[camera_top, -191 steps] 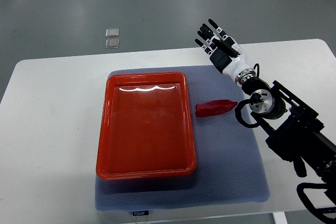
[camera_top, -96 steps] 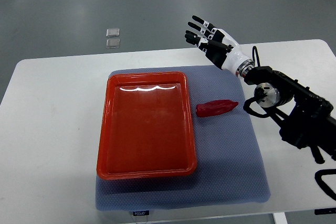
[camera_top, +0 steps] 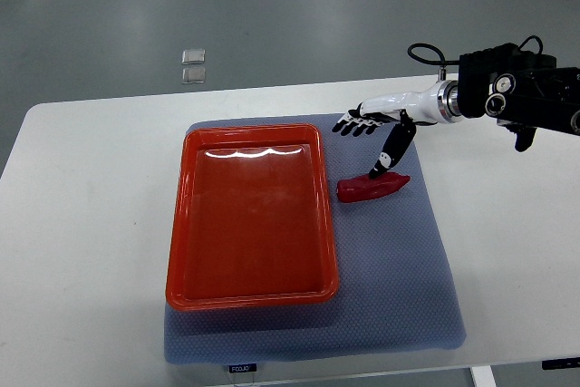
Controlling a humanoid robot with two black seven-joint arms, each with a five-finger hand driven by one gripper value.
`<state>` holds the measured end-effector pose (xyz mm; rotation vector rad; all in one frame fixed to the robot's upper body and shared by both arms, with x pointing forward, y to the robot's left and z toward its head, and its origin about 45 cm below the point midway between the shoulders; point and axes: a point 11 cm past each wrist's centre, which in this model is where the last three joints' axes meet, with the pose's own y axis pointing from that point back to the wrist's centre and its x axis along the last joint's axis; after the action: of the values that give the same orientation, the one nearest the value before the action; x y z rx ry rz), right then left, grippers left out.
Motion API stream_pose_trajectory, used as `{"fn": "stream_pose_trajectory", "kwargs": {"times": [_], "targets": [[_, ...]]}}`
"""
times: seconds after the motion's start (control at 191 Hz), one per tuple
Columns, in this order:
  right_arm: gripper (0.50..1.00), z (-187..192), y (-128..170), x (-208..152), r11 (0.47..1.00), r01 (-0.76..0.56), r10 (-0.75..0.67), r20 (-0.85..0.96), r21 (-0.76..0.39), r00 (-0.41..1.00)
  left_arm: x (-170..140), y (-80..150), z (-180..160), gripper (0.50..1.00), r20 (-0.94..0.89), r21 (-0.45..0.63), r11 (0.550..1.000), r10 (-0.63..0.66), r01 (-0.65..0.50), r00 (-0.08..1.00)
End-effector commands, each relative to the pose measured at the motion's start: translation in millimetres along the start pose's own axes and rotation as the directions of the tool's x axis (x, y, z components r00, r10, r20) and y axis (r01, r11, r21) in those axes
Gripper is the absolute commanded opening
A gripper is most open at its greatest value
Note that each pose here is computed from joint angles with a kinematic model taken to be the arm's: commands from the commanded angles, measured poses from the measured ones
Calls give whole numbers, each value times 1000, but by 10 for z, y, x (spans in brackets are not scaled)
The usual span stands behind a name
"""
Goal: Place red pepper on red tray
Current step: 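Close the right hand fingers around the red pepper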
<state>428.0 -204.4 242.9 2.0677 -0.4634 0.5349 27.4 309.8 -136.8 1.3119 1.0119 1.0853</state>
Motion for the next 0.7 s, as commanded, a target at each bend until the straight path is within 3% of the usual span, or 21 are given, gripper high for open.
{"fn": "stream_pose_trajectory", "kwargs": {"times": [0.0, 0.461, 0.696], "targets": [[911, -17, -28, -78, 1000, 17, -18, -15, -5, 1000, 16, 0, 0, 1000, -2, 0, 1000, 5, -5, 1000], [901, 61, -216, -341, 1000, 19, -20, -73, -22, 997, 27, 0, -2, 1000, -3, 0, 1000, 8, -8, 1000], [834, 229, -252, -418, 998, 5, -13, -121, -67, 993, 27, 0, -2, 1000, -3, 0, 1000, 8, -8, 1000]]}}
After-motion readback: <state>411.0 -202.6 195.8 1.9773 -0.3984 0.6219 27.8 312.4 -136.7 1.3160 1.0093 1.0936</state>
